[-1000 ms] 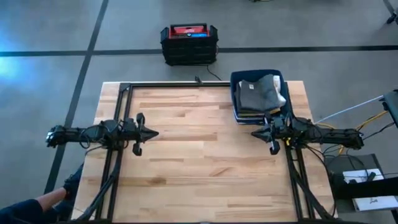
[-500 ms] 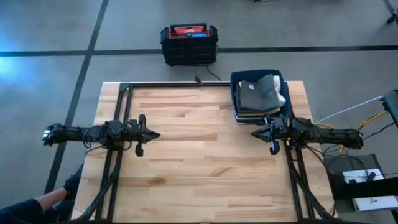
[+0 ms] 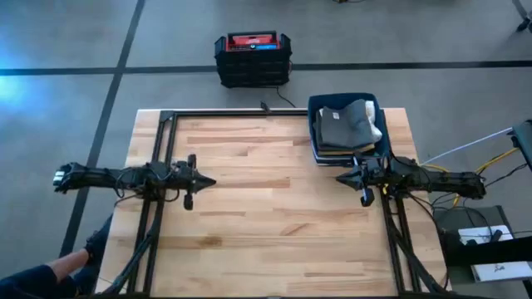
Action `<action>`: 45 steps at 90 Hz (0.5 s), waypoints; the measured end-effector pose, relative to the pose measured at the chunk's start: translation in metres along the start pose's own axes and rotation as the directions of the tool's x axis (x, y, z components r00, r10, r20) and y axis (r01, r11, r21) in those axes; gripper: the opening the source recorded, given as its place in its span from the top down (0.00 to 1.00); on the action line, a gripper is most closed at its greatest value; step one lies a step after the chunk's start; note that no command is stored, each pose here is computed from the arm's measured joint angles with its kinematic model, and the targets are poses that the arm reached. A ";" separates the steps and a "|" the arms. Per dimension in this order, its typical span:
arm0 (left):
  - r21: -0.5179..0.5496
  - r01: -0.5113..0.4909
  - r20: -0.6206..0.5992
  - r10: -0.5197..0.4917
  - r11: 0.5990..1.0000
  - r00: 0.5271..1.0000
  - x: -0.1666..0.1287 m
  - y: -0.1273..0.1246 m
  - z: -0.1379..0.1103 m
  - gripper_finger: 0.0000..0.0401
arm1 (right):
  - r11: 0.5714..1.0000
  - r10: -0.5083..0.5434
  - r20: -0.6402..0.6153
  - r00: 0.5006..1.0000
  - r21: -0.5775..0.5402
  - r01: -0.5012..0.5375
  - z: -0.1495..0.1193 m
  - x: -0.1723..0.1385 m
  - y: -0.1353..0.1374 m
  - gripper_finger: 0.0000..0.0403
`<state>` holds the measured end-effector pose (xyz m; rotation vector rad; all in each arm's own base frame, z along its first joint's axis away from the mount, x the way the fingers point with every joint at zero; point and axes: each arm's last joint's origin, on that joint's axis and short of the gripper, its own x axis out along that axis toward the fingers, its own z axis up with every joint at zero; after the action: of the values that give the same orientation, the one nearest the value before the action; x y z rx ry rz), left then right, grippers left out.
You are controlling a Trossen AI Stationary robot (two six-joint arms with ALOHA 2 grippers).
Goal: Fold towel
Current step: Return to Home Position
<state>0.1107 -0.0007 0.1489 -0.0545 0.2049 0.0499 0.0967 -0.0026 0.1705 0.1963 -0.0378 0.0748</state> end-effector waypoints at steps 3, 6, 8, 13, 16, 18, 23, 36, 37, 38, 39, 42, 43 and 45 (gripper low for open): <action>0.000 0.000 -0.004 0.000 1.000 1.000 0.000 0.000 0.000 0.99 | 1.000 0.000 0.000 1.000 0.000 0.000 0.000 0.000 0.000 1.00; 0.001 -0.001 -0.008 0.001 1.000 1.000 0.001 0.000 -0.001 0.99 | 1.000 0.000 0.000 1.000 0.000 0.000 0.000 0.000 0.000 1.00; 0.001 -0.001 -0.011 0.001 1.000 1.000 0.001 0.000 -0.001 0.99 | 1.000 0.000 0.000 1.000 0.000 0.000 0.000 0.000 0.000 1.00; 0.001 -0.001 -0.017 0.001 1.000 1.000 0.001 0.000 -0.001 0.99 | 1.000 0.000 0.000 1.000 0.000 0.000 0.000 0.000 0.000 1.00; 0.001 -0.002 -0.021 0.002 1.000 1.000 0.001 0.000 -0.002 0.99 | 1.000 0.000 0.000 1.000 0.000 0.000 0.000 0.000 0.000 1.00; 0.002 -0.002 -0.023 0.002 1.000 1.000 0.001 0.000 -0.002 0.99 | 1.000 0.000 0.000 1.000 0.000 0.000 0.000 0.000 0.000 1.00; 0.002 -0.002 -0.029 0.002 1.000 1.000 0.002 0.000 -0.002 0.99 | 1.000 0.000 0.000 1.000 0.000 0.000 0.000 0.000 0.000 1.00; 0.003 -0.003 -0.042 0.003 1.000 0.999 0.003 0.000 -0.003 0.99 | 1.000 0.000 0.000 1.000 0.000 0.000 0.000 0.000 0.000 1.00; 0.003 -0.003 -0.043 0.003 1.000 0.999 0.003 0.000 -0.003 0.99 | 1.000 0.000 0.000 1.000 0.000 0.000 0.000 0.000 0.000 1.00; 0.003 -0.003 -0.044 0.003 1.000 0.999 0.003 0.000 -0.004 0.99 | 1.000 0.000 0.000 1.000 0.000 0.000 0.000 0.000 0.000 1.00; 0.003 -0.003 -0.045 0.003 1.000 0.999 0.003 0.000 -0.004 0.99 | 1.000 0.000 0.000 1.000 0.000 0.000 0.000 0.000 0.000 1.00; 0.003 -0.003 -0.047 0.003 1.000 0.999 0.003 0.000 -0.004 0.99 | 1.000 0.000 0.000 1.000 0.000 0.000 0.000 0.000 0.000 1.00; 0.003 -0.003 -0.048 0.004 1.000 0.999 0.003 0.000 -0.004 0.99 | 1.000 0.000 0.000 1.000 0.000 0.000 0.000 0.000 0.000 1.00; 0.003 -0.003 -0.049 0.004 1.000 0.999 0.003 0.000 -0.004 0.99 | 1.000 0.000 0.000 1.000 0.000 0.000 0.000 0.000 0.000 1.00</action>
<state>0.1128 -0.0008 0.1444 -0.0522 0.2539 0.0518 0.0967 -0.0026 0.1704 0.1964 -0.0373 0.0748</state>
